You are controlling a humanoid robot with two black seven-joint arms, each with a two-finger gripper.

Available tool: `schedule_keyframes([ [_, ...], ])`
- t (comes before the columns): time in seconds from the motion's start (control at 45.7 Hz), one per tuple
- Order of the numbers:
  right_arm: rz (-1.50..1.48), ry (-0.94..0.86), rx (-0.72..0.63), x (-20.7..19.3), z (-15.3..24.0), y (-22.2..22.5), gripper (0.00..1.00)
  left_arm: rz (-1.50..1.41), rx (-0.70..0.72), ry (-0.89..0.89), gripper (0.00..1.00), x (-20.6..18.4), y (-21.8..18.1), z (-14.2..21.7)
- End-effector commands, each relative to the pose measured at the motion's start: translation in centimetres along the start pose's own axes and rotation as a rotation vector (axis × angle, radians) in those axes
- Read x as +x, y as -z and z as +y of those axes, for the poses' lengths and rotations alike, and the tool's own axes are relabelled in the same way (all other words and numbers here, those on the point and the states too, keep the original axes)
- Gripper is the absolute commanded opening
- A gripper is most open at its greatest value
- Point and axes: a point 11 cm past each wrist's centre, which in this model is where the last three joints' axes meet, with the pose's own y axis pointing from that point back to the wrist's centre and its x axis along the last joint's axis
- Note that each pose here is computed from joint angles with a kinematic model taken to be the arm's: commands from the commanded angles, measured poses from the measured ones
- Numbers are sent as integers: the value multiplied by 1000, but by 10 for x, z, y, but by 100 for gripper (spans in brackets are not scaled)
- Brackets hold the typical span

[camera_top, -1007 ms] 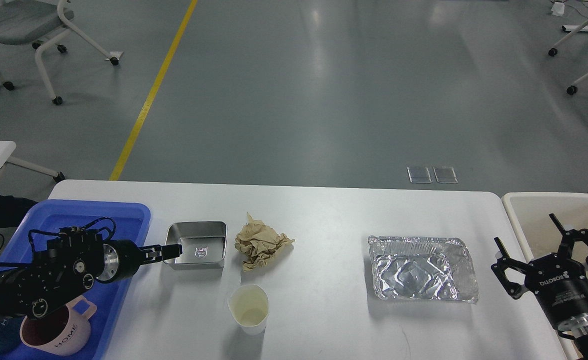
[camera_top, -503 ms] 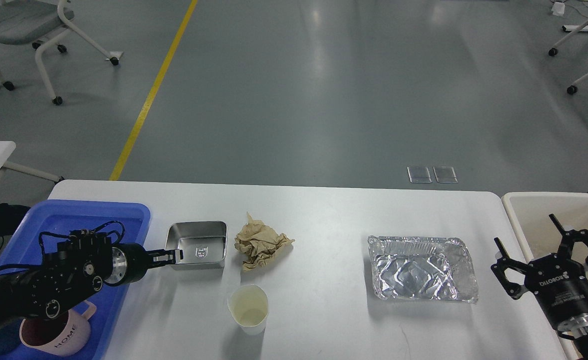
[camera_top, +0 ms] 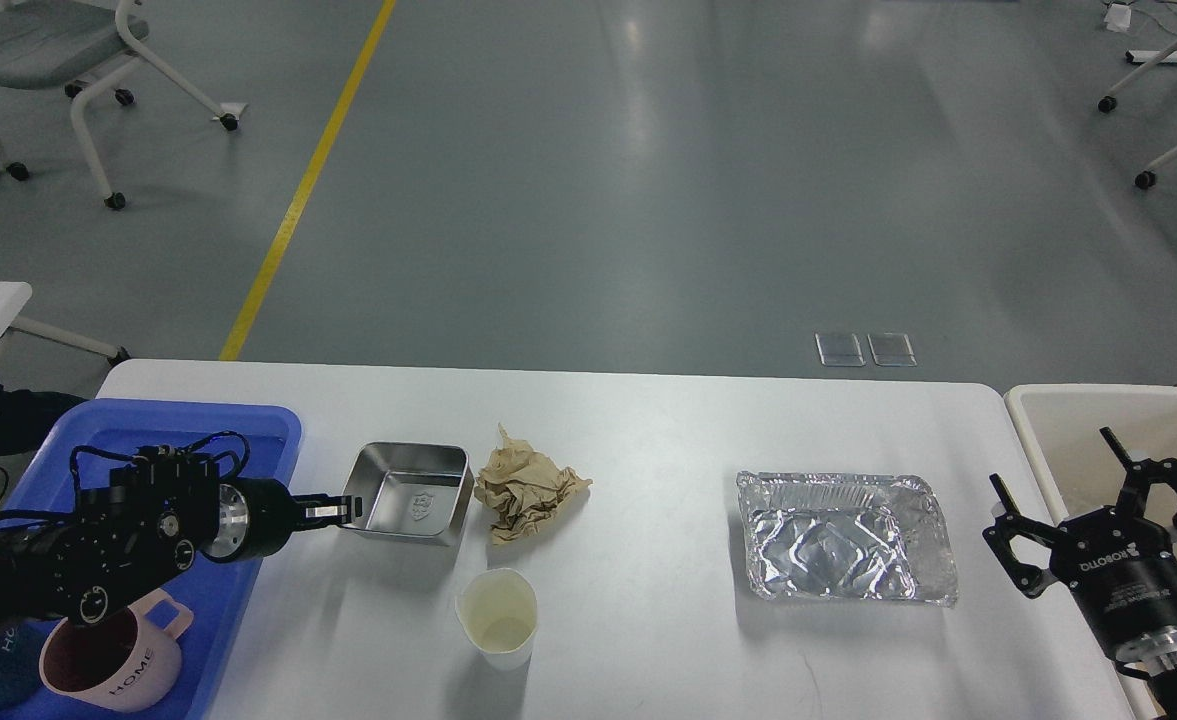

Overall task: Tidy desktop
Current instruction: 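Grasp the steel tray's rim with the left gripper and lift, then lower the steel tray into the blue tray and release it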

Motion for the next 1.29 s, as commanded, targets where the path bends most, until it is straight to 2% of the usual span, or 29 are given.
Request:
schedule_keyframes([
  [0.0,-2,-2,-1,0,0,-1,100,5,12,-11,0,17,11,16],
  [0.241,-3,2,-3,-1,0,-1,100,-3,10,-54,0,53,19,50],
  [0.416,-2,3,-4,-1,-1,-2,100,-28,-4,-89,0,73,20,88],
  [0.547,-2,6,-4,-2,-2,-2,100,-21,31,-86,0,80,37,121],
  [0.898,-1,9,-4,-3,-3,-2,100,30,129,-89,0,78,84,197],
  [1.27,-2,11,-4,-3,-3,-2,100,78,203,-100,1,71,115,240],
])
